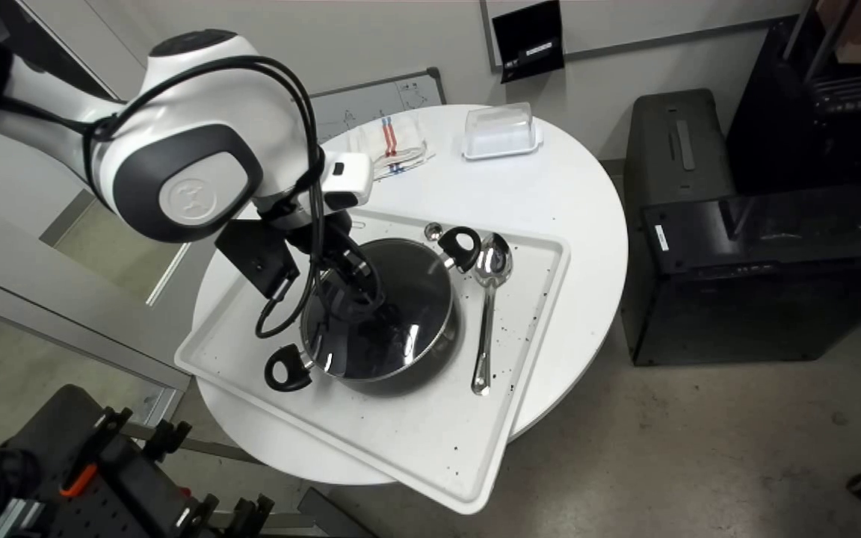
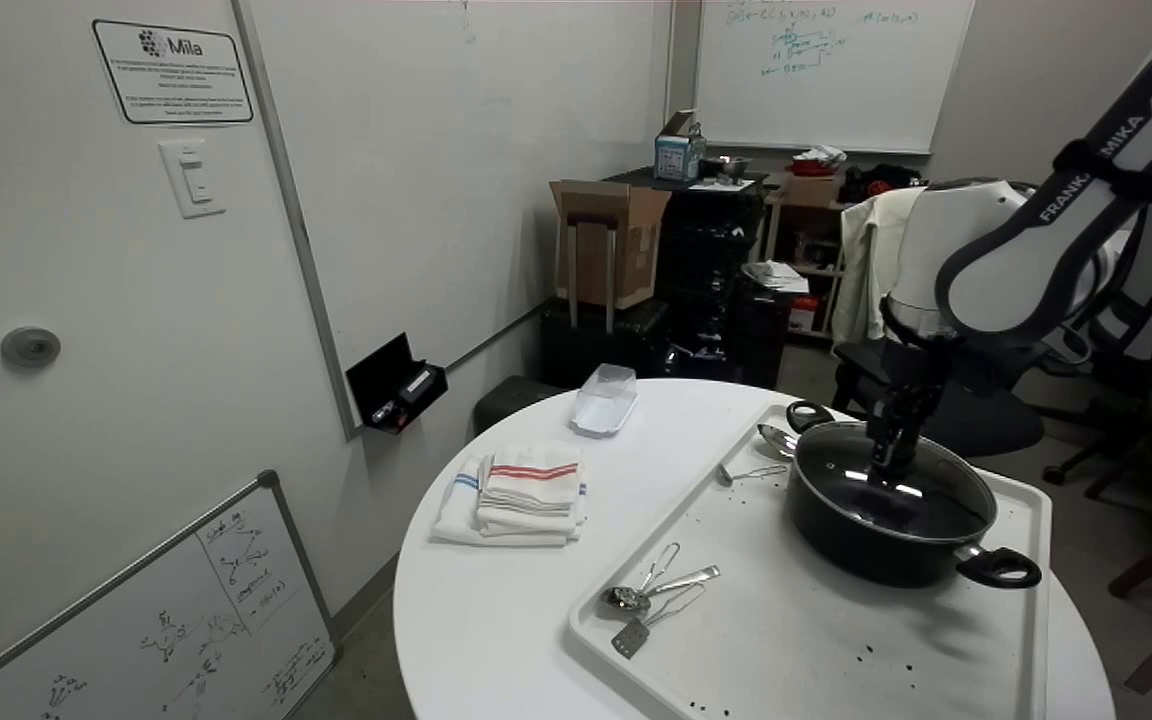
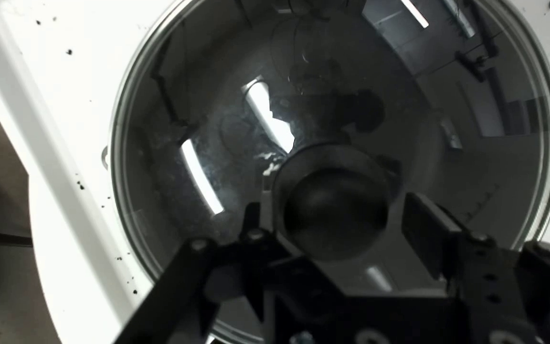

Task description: Remove the lid from the pot

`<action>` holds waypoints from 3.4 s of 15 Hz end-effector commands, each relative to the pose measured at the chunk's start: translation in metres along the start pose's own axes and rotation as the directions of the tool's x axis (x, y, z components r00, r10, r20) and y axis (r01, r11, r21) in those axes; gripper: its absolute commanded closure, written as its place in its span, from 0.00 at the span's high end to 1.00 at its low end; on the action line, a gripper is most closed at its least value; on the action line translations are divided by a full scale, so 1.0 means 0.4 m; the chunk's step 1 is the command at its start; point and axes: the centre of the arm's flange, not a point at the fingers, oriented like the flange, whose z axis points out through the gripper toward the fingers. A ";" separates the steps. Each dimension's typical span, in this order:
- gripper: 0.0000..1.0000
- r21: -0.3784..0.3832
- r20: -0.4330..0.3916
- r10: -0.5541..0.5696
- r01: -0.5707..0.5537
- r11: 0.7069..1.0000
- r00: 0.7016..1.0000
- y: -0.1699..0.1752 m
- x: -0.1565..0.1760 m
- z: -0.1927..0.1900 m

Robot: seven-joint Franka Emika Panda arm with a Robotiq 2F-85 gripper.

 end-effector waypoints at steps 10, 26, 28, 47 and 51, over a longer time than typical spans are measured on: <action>0.25 -0.005 -0.039 -0.020 0.020 1.000 0.999 0.005 -0.006 -0.064; 0.25 -0.023 -0.033 -0.235 0.234 0.972 0.971 -0.216 -0.073 -0.117; 0.25 -0.039 -0.026 -0.292 0.291 0.956 0.956 -0.277 -0.097 -0.111; 0.25 -0.087 0.000 -0.564 0.562 0.822 0.826 -0.665 -0.213 0.037; 0.25 -0.068 -0.034 -0.550 0.547 0.835 0.835 -0.647 -0.188 0.112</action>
